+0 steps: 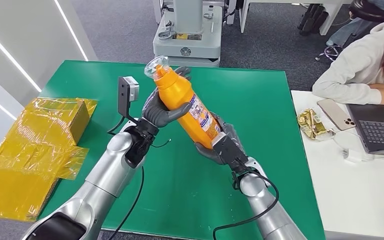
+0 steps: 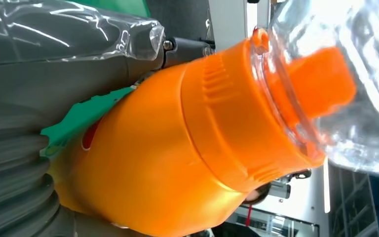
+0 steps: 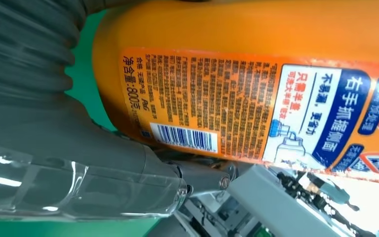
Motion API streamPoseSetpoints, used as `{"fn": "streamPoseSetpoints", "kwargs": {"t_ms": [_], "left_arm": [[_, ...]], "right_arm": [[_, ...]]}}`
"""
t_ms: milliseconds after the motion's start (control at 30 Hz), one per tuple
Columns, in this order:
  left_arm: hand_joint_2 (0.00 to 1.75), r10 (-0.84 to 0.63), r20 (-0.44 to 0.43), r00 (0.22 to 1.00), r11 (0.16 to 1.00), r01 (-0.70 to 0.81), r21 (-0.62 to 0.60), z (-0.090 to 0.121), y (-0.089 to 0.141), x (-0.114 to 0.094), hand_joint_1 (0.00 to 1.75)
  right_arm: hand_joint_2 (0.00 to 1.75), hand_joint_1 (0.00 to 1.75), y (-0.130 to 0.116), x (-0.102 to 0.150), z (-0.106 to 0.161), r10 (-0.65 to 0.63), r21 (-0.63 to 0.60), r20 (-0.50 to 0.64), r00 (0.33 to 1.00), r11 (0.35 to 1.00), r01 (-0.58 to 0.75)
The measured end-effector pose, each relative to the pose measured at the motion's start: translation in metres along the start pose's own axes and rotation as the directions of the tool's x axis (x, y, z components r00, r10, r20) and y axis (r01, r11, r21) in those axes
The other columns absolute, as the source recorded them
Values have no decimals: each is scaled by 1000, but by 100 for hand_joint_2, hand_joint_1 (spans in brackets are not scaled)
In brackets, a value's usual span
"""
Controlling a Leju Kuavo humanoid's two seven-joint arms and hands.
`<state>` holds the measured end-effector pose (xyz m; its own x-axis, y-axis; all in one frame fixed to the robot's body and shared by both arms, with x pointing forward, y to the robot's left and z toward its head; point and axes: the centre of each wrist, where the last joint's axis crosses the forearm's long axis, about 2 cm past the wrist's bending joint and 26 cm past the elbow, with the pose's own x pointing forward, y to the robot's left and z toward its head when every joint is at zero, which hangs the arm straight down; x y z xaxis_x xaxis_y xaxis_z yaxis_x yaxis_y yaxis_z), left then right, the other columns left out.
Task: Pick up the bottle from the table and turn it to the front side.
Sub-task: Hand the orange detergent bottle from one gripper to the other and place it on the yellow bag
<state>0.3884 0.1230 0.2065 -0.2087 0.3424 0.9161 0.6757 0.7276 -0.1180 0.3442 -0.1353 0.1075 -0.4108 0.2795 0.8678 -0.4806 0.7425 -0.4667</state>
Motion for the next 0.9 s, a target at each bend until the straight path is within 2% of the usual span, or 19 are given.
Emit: {"fn": "streamPoseSetpoints", "kwargs": {"t_ms": [167,200,233,300,333,367,433,567,700,800,900], "left_arm": [[175,23,-5,1000,1000,-23,4,3,0,-1,175],[175,27,-5,1000,1000,-27,6,3,0,-1,175],[175,32,-3,999,999,-32,9,3,0,-1,175],[175,48,2,999,999,-48,18,4,0,-1,175],[175,56,4,998,998,-56,24,5,0,-1,175],[175,65,6,998,997,-65,29,6,0,-1,175],[175,80,9,997,996,-80,36,6,0,-2,175],[175,56,21,998,996,-58,67,7,2,-2,175],[175,-182,45,982,975,174,141,7,8,0,175],[175,-469,48,882,871,452,194,5,15,6,175],[175,-668,38,743,731,646,219,4,22,13,175]], "right_arm": [[175,175,1,-2,1,-4,-1,-7,1000,1000,4],[175,170,1,-3,2,-8,-3,-8,1000,1000,8],[175,153,2,-3,2,-13,-6,-8,1000,1000,13],[175,97,4,-4,4,-24,-11,-8,1000,1000,24],[175,58,5,-4,5,-30,-13,-8,1000,999,30],[175,31,6,-5,6,-36,-15,-9,999,999,36],[175,0,9,-6,9,-49,-21,-9,999,999,49],[175,0,13,-8,16,-66,-41,-17,998,997,66],[175,0,16,-14,32,-86,-75,-33,996,994,83],[175,0,16,-17,46,-98,-101,-34,995,990,94],[175,0,16,-18,61,-108,-129,-29,994,986,103]]}}
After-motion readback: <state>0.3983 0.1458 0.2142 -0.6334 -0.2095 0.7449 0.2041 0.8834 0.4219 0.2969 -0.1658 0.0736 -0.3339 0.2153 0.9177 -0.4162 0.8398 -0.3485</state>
